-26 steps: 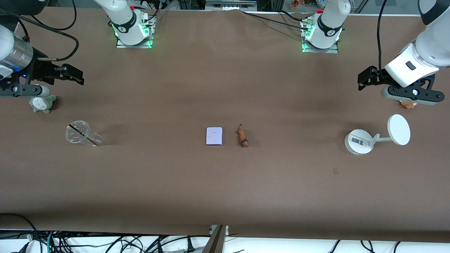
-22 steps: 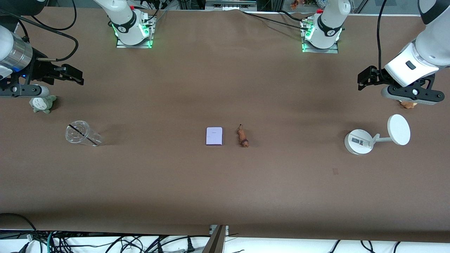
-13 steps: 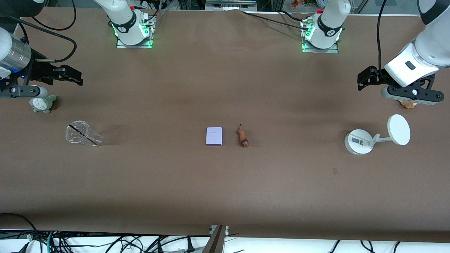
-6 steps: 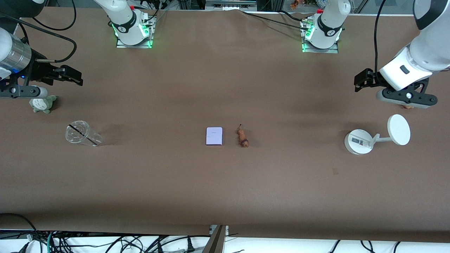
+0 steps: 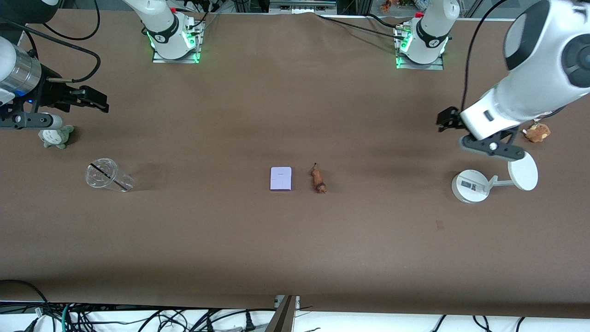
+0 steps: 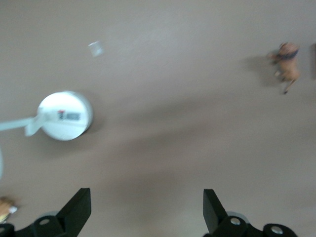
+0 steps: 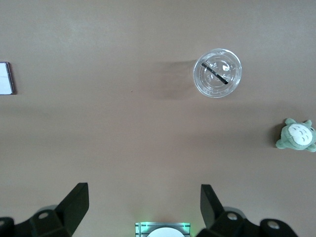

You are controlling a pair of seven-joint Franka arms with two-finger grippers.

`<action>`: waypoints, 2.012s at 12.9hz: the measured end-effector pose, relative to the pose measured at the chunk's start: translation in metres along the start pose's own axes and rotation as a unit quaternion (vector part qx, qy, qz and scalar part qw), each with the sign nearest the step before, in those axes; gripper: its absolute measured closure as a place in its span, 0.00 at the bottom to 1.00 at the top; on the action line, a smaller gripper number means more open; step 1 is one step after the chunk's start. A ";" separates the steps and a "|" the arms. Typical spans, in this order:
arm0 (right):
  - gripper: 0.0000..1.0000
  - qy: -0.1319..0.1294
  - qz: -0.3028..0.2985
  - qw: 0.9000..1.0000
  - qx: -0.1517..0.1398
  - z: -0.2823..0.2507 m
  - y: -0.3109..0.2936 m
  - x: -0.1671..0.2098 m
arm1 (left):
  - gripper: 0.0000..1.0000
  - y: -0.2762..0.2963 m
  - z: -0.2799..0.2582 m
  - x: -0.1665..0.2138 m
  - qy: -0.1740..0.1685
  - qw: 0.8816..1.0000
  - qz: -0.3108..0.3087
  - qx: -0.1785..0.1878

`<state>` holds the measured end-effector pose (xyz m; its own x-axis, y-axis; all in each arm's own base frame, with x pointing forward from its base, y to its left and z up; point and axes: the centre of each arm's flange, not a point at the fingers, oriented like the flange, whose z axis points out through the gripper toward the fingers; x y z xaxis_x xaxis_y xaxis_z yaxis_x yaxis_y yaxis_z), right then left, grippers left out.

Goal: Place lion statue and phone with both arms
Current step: 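Reach the left gripper down to the brown lion figurine, then grasp and lift the lion with the left gripper while the right gripper starts moving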

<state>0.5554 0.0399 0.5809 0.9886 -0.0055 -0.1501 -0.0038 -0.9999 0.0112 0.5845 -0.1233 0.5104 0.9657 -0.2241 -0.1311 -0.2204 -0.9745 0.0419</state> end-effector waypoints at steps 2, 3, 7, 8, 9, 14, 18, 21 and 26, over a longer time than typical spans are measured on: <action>0.00 0.000 0.000 1.000 0.000 0.000 0.000 0.000 | 0.00 0.027 0.028 0.027 0.024 0.999 -0.018 -0.015; 0.00 0.000 0.000 1.000 0.000 0.000 0.000 0.000 | 0.00 0.044 0.046 0.041 0.034 0.999 -0.030 -0.022; 0.00 -0.001 0.000 1.000 0.000 0.001 0.000 0.000 | 0.00 0.137 0.124 0.076 0.053 0.993 -0.095 -0.048; 0.00 -0.003 0.000 1.000 0.000 0.003 0.000 0.002 | 0.00 0.156 0.141 0.080 0.054 0.991 -0.113 -0.054; 0.00 -0.005 0.000 1.000 0.000 0.005 0.000 0.003 | 0.00 0.175 0.160 0.084 0.058 0.987 -0.135 -0.062; 0.00 -0.011 0.000 1.000 0.001 0.011 0.000 0.007 | 0.00 0.256 0.241 0.099 0.076 0.977 -0.189 -0.057; 0.00 -0.011 -0.006 1.000 0.001 0.012 0.000 0.008 | 0.00 0.273 0.274 0.109 0.107 0.974 -0.194 -0.056; 0.00 -0.011 -0.026 1.000 0.002 0.012 0.000 0.008 | 0.00 0.272 0.290 0.112 0.109 0.973 -0.196 -0.060; 0.00 -0.013 -0.028 1.000 0.002 0.014 -0.002 0.009 | 0.44 0.275 0.307 0.111 0.103 0.973 -0.198 -0.059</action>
<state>0.5622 0.0419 0.5655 0.9829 0.0499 -0.1770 0.0502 -0.9987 -0.0028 0.5895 -0.4194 0.2033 0.9814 0.1878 0.0406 0.1803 -0.9730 0.1439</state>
